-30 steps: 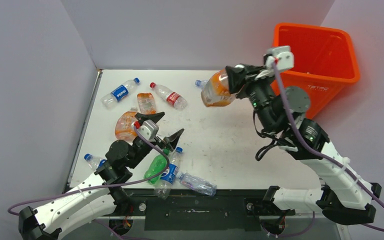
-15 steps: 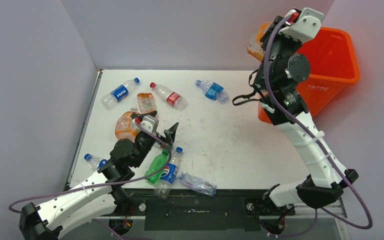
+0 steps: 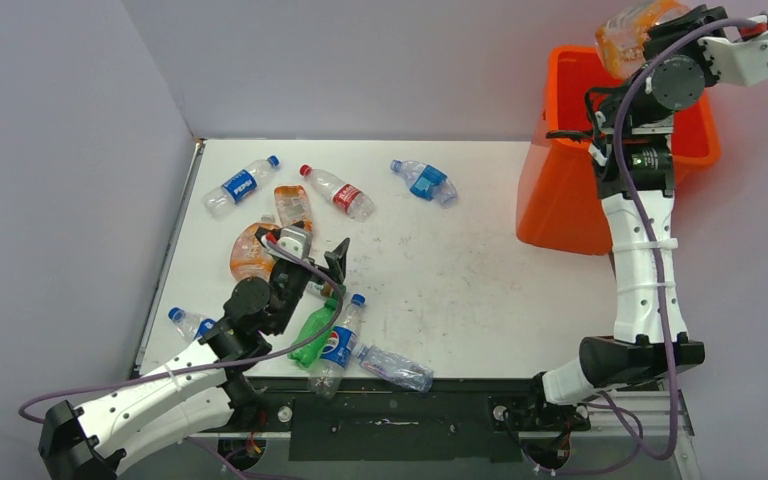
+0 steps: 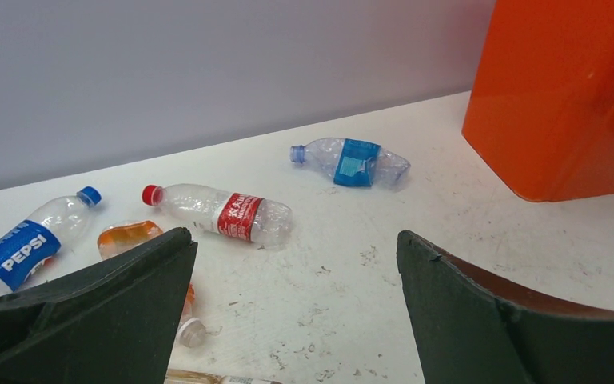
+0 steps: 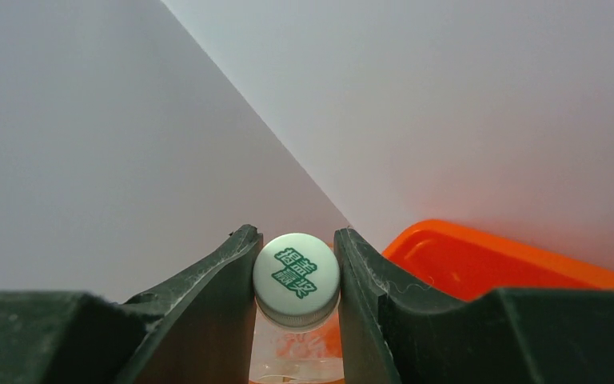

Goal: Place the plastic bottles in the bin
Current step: Place the plastic bottle in the trash bin.

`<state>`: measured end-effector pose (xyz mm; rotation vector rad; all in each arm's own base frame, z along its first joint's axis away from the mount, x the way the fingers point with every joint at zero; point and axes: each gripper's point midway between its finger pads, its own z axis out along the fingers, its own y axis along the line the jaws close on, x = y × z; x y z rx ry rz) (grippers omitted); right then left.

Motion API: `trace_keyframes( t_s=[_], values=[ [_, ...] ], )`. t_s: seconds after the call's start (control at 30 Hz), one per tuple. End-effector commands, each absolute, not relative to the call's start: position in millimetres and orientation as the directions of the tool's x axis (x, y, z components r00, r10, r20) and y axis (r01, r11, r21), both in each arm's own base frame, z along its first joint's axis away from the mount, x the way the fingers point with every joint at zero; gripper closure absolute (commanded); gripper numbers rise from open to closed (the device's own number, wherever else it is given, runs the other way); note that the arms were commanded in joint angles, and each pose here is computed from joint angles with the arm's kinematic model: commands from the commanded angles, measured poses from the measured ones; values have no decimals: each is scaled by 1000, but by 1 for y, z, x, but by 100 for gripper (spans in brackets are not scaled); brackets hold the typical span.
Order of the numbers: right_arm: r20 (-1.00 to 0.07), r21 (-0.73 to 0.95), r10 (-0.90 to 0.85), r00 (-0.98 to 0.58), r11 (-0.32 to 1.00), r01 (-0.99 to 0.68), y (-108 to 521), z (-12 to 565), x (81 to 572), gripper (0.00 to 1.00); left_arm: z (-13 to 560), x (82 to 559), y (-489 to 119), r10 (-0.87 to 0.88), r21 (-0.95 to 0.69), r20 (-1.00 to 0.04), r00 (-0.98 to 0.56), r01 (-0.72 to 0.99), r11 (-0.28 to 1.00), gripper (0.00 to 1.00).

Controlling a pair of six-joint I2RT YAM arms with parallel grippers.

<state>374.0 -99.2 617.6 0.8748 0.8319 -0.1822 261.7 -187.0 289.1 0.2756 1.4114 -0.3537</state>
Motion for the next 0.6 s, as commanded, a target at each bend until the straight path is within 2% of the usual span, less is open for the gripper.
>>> trace_keyframes(
  t_s=[0.0, 0.27, 0.33, 0.37, 0.43, 0.47, 0.57],
  values=[
    [-690, 691, 315, 652, 556, 462, -138, 563, 407, 95, 307, 266, -166, -170, -116, -972, 164, 293, 949, 4],
    [-802, 592, 311, 509, 526, 611, -170, 484, 433, 95, 302, 269, -157, -138, -94, -975, 175, 236, 967, 4],
    [-821, 564, 307, 481, 562, 604, -167, 480, 439, 88, 299, 270, -162, -125, -81, -978, 168, 247, 966, 4],
    [-829, 552, 305, 468, 577, 602, -165, 478, 443, 78, 298, 270, -164, -123, -77, -978, 167, 258, 963, 4],
    [-832, 546, 314, 458, 609, 575, -160, 480, 450, 36, 296, 270, -171, -120, -71, -980, 161, 284, 956, 4],
    [-827, 552, 319, 463, 619, 559, -158, 484, 452, 21, 294, 270, -173, -118, -69, -981, 157, 290, 955, 4],
    [-794, 589, 352, 495, 648, 484, -144, 503, 457, 8, 289, 272, -176, -103, -58, -984, 142, 291, 955, 4]
  ],
)
